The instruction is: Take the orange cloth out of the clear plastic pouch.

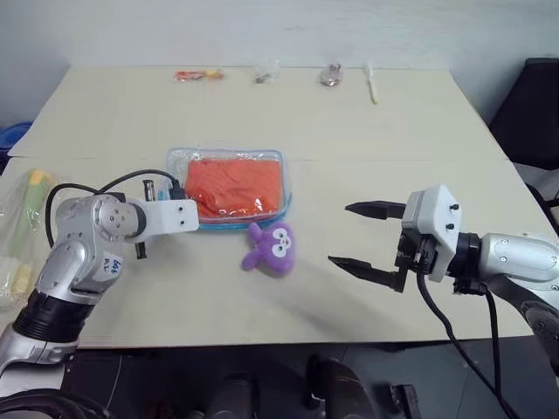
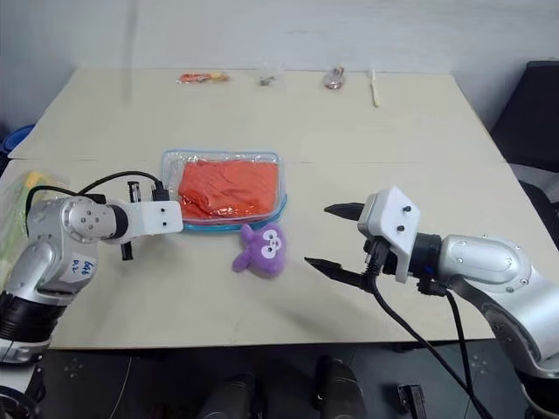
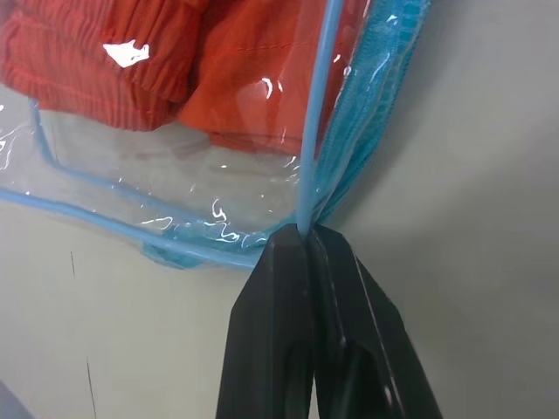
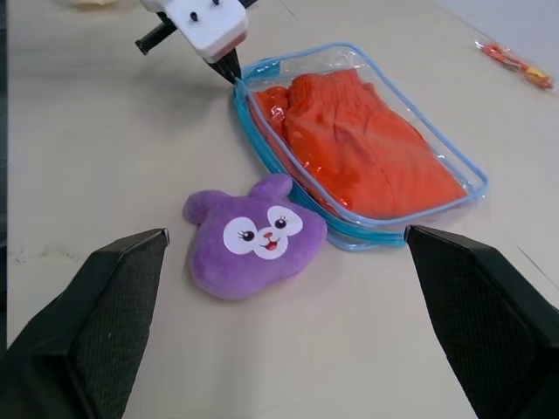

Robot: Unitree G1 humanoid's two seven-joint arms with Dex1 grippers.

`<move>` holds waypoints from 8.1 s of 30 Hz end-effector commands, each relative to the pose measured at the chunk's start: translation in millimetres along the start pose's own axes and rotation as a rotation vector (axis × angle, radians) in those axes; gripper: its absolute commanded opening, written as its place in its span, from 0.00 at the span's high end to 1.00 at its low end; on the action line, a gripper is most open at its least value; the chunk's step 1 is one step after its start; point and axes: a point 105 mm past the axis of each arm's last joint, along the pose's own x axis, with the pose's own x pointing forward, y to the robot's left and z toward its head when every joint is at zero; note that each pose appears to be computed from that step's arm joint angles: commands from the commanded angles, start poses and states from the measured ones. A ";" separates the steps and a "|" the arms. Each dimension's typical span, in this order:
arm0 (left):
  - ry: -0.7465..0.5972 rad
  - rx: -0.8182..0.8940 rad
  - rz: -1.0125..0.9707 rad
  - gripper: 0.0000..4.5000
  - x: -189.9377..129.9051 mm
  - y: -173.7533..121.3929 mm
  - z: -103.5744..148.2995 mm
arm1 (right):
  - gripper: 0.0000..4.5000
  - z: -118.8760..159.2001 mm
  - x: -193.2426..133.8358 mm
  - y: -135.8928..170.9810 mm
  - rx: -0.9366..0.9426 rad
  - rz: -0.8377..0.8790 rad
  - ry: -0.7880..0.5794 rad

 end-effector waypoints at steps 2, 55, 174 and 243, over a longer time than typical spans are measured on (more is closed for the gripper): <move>0.060 0.002 0.106 0.99 -4.8 16.4 -19.6 | 0.00 7.4 0.6 -0.1 -0.032 0.012 -0.031; -0.128 0.286 -0.027 0.57 12.7 41.6 -15.5 | 0.00 13.5 7.8 1.5 -0.027 0.037 -0.075; -0.659 -0.187 -0.476 0.00 -113.1 1.6 31.7 | 0.99 -60.4 168.9 78.9 0.335 0.179 0.034; -0.696 -0.302 -0.392 0.00 -104.9 3.6 36.9 | 0.68 -37.0 197.5 -26.0 -0.628 0.034 -0.082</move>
